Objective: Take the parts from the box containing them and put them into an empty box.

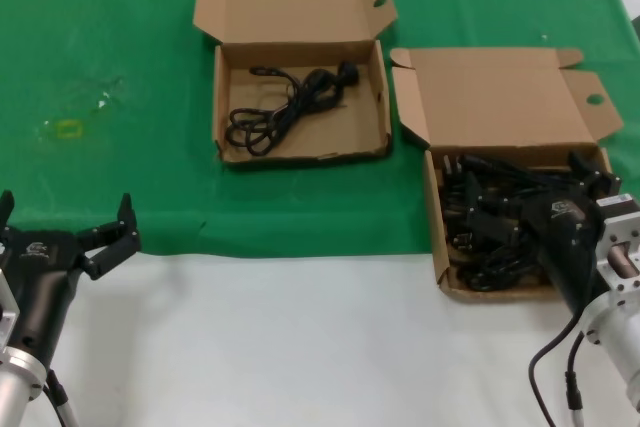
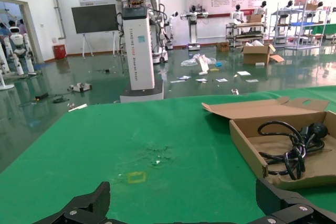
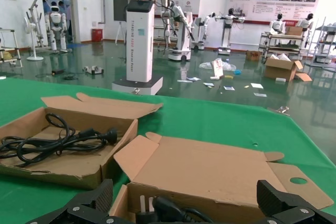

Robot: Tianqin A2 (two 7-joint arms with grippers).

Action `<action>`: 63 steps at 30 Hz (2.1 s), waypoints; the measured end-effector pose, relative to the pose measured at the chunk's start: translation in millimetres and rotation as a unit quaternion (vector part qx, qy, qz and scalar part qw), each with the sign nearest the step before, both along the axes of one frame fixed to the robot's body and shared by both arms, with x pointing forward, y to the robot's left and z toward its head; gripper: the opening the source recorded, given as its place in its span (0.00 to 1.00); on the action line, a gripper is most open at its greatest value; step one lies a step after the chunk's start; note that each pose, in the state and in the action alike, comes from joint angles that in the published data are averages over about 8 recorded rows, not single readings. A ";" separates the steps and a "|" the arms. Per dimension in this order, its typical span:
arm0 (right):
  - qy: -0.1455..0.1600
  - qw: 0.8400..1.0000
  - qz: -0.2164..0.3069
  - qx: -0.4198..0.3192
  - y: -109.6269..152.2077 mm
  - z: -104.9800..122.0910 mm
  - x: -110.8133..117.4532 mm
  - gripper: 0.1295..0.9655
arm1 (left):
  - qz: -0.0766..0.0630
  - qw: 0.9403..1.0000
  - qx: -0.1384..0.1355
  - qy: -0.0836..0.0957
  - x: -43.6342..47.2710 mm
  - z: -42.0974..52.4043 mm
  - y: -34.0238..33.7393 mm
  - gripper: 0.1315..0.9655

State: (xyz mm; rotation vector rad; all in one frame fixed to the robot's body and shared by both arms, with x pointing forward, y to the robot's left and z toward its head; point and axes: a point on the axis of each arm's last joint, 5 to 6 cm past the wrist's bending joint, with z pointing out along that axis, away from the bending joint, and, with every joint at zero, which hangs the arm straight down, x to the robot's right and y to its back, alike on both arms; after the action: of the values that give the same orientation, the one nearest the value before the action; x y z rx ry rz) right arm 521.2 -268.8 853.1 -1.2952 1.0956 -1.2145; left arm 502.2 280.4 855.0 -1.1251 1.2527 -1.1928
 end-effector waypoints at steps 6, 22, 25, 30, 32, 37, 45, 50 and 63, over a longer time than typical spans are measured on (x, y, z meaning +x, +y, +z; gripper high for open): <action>0.000 1.000 0.000 0.000 0.0 0.0 0.0 1.00 | 0.000 1.000 0.000 0.000 0.0 0.0 0.0 1.00; 0.000 1.000 0.000 0.000 0.0 0.0 0.0 1.00 | 0.000 1.000 0.000 0.000 0.0 0.0 0.0 1.00; 0.000 1.000 0.000 0.000 0.0 0.0 0.0 1.00 | 0.000 1.000 0.000 0.000 0.0 0.0 0.0 1.00; 0.000 1.000 0.000 0.000 0.0 0.0 0.0 1.00 | 0.000 1.000 0.000 0.000 0.0 0.0 0.0 1.00; 0.000 1.000 0.000 0.000 0.0 0.0 0.0 1.00 | 0.000 1.000 0.000 0.000 0.0 0.0 0.0 1.00; 0.000 1.000 0.000 0.000 0.0 0.0 0.0 1.00 | 0.000 1.000 0.000 0.000 0.0 0.0 0.0 1.00; 0.000 1.000 0.000 0.000 0.0 0.0 0.0 1.00 | 0.000 1.000 0.000 0.000 0.0 0.0 0.0 1.00; 0.000 1.000 0.000 0.000 0.0 0.0 0.0 1.00 | 0.000 1.000 0.000 0.000 0.0 0.0 0.0 1.00; 0.000 1.000 0.000 0.000 0.0 0.0 0.0 1.00 | 0.000 1.000 0.000 0.000 0.0 0.0 0.0 1.00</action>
State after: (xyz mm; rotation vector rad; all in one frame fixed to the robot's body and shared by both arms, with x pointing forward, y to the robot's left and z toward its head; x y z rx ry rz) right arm 521.2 -268.8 853.1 -1.2952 1.0956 -1.2146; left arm 502.2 280.4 855.0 -1.1251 1.2527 -1.1928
